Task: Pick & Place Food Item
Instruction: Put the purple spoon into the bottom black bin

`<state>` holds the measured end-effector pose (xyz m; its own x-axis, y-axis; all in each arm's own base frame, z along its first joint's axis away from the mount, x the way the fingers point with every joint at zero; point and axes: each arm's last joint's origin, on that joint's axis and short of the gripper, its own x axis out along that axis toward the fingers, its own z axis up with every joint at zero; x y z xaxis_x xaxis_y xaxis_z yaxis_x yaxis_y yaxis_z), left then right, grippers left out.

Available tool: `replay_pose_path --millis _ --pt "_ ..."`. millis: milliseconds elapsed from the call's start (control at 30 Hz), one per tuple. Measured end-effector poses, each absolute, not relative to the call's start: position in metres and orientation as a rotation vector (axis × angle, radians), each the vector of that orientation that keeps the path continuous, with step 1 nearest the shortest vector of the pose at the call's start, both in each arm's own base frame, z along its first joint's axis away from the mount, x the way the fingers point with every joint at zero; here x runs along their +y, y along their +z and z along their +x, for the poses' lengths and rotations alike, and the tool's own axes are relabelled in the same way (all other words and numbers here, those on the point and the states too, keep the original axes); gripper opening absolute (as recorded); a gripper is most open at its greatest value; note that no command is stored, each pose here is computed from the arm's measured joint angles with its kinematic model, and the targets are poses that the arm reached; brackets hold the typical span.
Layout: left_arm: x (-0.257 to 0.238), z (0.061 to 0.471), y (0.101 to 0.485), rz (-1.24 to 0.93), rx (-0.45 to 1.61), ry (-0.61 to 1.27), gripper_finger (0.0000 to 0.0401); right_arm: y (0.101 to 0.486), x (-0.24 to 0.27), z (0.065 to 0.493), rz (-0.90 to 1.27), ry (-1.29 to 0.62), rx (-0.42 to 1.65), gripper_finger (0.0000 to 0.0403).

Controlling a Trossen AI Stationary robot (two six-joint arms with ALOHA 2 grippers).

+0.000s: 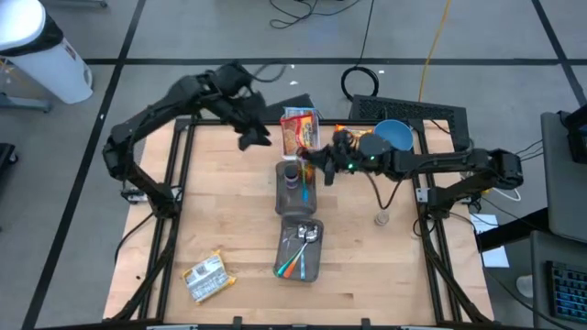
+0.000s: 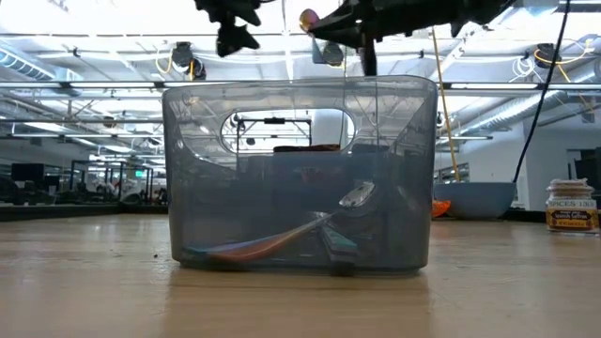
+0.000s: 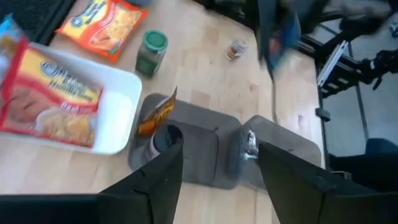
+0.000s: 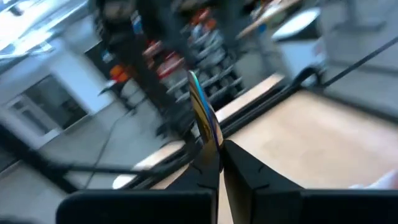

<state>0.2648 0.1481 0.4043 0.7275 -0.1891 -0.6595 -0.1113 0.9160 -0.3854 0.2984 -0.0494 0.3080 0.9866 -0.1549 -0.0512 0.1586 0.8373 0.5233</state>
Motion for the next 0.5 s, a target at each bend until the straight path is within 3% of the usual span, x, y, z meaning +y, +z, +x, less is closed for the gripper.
replay_pose_path --millis 233,500 --pt "0.138 0.23 0.432 -0.408 0.621 -0.032 0.0211 0.339 -0.057 0.266 0.446 -0.34 -0.115 0.0" --pt "0.121 0.264 0.419 -0.427 0.441 -0.105 0.0209 0.348 -0.06 0.257 0.401 -0.418 -0.155 0.0"
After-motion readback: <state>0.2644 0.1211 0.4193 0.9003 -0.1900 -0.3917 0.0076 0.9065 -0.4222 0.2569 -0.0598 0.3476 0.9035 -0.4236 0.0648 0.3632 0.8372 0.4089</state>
